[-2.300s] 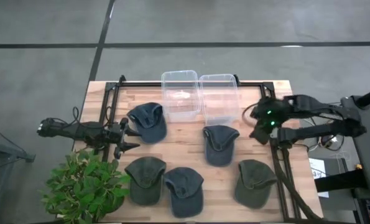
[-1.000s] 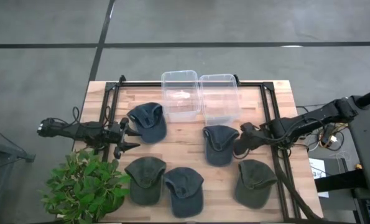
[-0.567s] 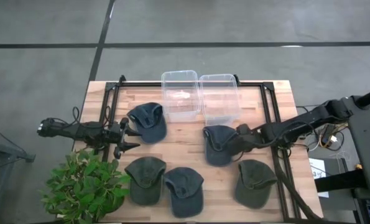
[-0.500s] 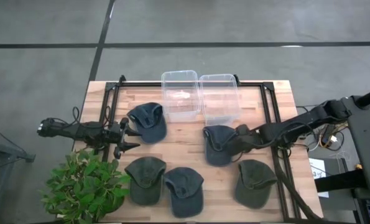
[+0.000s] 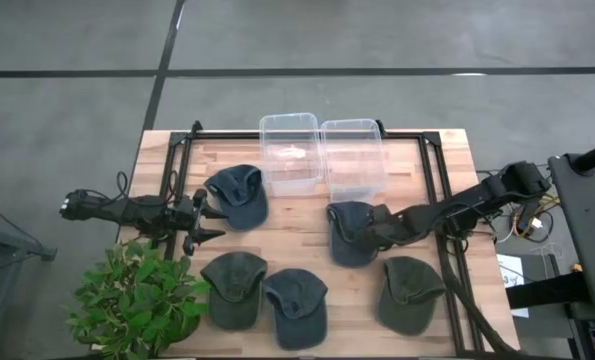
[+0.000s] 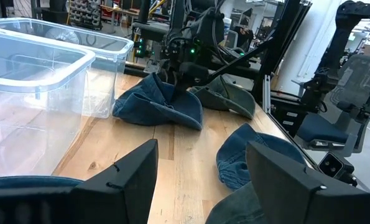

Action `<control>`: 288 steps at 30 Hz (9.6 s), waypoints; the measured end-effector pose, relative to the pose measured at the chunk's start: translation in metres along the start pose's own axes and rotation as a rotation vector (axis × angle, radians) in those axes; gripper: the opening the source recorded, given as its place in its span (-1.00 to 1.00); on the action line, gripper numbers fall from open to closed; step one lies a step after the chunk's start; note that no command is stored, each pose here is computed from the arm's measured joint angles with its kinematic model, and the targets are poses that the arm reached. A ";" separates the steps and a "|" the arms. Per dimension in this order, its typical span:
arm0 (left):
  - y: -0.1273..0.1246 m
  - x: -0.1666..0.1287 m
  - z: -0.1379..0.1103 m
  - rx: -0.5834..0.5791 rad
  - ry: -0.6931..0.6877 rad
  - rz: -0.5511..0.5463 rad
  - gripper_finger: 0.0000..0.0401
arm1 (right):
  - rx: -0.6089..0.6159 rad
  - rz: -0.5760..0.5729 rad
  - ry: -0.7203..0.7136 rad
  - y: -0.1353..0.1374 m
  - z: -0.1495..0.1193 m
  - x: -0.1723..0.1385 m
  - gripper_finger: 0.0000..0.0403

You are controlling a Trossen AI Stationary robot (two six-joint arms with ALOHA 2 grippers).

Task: Pick & Place hat
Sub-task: Put the middle right blue cap into the right transparent bin, then put the top blue cap into the right transparent bin

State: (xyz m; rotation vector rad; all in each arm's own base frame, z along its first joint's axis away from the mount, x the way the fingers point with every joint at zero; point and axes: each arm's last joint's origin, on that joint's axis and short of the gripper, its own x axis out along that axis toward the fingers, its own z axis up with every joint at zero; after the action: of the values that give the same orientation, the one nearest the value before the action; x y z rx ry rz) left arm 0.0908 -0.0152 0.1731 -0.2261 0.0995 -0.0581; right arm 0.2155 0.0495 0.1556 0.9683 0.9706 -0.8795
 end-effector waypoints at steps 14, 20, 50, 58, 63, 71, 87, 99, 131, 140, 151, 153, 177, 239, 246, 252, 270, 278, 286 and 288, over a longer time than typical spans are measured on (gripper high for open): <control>0.000 0.000 0.000 0.000 0.000 0.001 0.18 | -0.004 0.052 0.011 0.005 0.001 -0.008 -0.91; 0.000 0.000 0.000 0.000 0.000 0.000 0.18 | -0.071 0.192 0.073 0.014 0.001 -0.037 -0.93; 0.000 0.000 0.000 0.000 0.000 0.000 0.18 | -0.637 0.913 -0.551 0.009 0.074 -0.290 -0.94; 0.000 0.000 0.000 -0.001 0.000 0.000 0.18 | -0.888 1.342 -0.553 0.003 0.069 -0.318 -0.94; 0.000 0.000 0.000 -0.033 0.000 0.000 0.18 | -0.975 1.495 -0.555 0.005 0.067 -0.327 -0.94; 0.000 0.000 0.000 -0.082 0.000 0.000 0.18 | -0.745 1.243 -0.582 0.011 0.072 -0.311 -0.94; 0.000 0.000 0.000 -0.084 0.000 0.000 0.18 | -0.074 0.247 -0.740 0.010 0.104 -0.232 -0.94; 0.000 0.000 0.000 -0.124 -0.001 0.000 0.18 | -0.079 0.083 -0.610 0.004 0.192 -0.182 -0.94; 0.000 0.000 0.000 -0.136 0.000 0.000 0.18 | 0.034 0.112 -0.456 -0.041 0.213 -0.092 -0.94; 0.000 0.000 0.000 -0.136 -0.001 0.000 0.18 | 0.038 0.105 -0.447 -0.042 0.212 -0.089 -0.90; 0.000 0.000 0.000 -0.136 0.000 0.000 0.18 | 0.059 0.095 -0.427 -0.045 0.209 -0.082 -0.59; 0.000 0.000 0.000 -0.136 -0.001 0.000 0.18 | 0.058 0.100 -0.422 -0.045 0.209 -0.082 -0.56; 0.000 0.000 0.000 -0.136 -0.001 0.000 0.18 | 0.029 0.118 -0.340 -0.045 0.205 -0.085 -0.34; -0.014 0.011 0.085 -0.284 0.255 0.451 0.18 | -0.462 0.864 -0.957 -0.098 0.078 -0.126 -0.63; -0.018 0.026 0.111 -0.390 0.325 0.713 0.18 | -0.460 0.899 -1.014 -0.099 0.076 -0.107 -0.65; -0.016 0.039 0.118 -0.470 0.377 0.834 0.18 | -0.445 0.940 -1.062 -0.102 0.073 -0.092 -0.63; 0.006 0.049 0.093 -0.733 0.530 1.220 0.18 | -0.446 0.951 -1.068 -0.101 0.073 -0.092 -0.63; 0.007 0.059 0.086 -0.710 0.583 1.238 0.18 | -0.448 0.950 -1.065 -0.102 0.073 -0.091 -0.65; 0.011 0.079 0.068 -0.741 0.662 1.338 0.18 | -0.450 0.948 -1.064 -0.102 0.073 -0.091 -0.60; 0.013 0.083 0.064 -0.731 0.672 1.367 0.18 | -0.451 0.949 -1.063 -0.102 0.073 -0.091 -0.59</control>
State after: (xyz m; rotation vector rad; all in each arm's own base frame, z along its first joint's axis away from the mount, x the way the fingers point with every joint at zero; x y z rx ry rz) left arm 0.1809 0.0056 0.2241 -0.8196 0.9310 1.2932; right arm 0.1125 -0.0358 0.2333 0.3506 -0.2421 -0.2263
